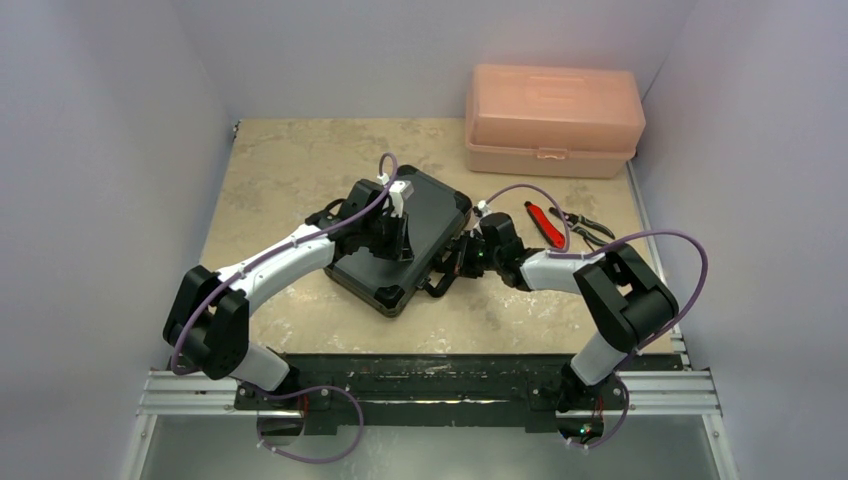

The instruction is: Pack up texas hold em set

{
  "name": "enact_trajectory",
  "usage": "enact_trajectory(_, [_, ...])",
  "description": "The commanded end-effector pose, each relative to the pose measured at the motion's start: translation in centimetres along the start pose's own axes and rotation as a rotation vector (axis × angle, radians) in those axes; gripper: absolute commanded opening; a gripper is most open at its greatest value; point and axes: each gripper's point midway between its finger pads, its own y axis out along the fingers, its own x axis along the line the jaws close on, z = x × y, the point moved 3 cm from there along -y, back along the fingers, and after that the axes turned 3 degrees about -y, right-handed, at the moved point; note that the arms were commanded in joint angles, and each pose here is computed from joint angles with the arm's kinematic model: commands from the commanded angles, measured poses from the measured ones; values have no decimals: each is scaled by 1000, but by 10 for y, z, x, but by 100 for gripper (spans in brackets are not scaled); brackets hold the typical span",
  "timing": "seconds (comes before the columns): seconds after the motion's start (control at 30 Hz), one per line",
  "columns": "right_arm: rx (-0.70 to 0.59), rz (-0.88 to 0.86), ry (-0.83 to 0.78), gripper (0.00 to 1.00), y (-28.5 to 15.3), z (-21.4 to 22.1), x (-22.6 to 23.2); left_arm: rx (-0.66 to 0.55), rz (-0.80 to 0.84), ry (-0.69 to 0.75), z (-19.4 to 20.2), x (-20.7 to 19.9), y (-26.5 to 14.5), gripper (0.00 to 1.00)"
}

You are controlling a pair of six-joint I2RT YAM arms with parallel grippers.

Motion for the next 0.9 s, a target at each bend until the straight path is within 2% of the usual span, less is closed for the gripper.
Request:
enact_trajectory(0.0, [6,35,-2,0,9,7,-11,200,-106,-45,47,23,2,17])
enact_trajectory(0.47, [10,77,-13,0,6,22,-29,185,-102,-38,43,19,-5,17])
enact_trajectory(0.87, [13,87,0,0,20,23,-37,182,-102,-41,43,18,-10,17])
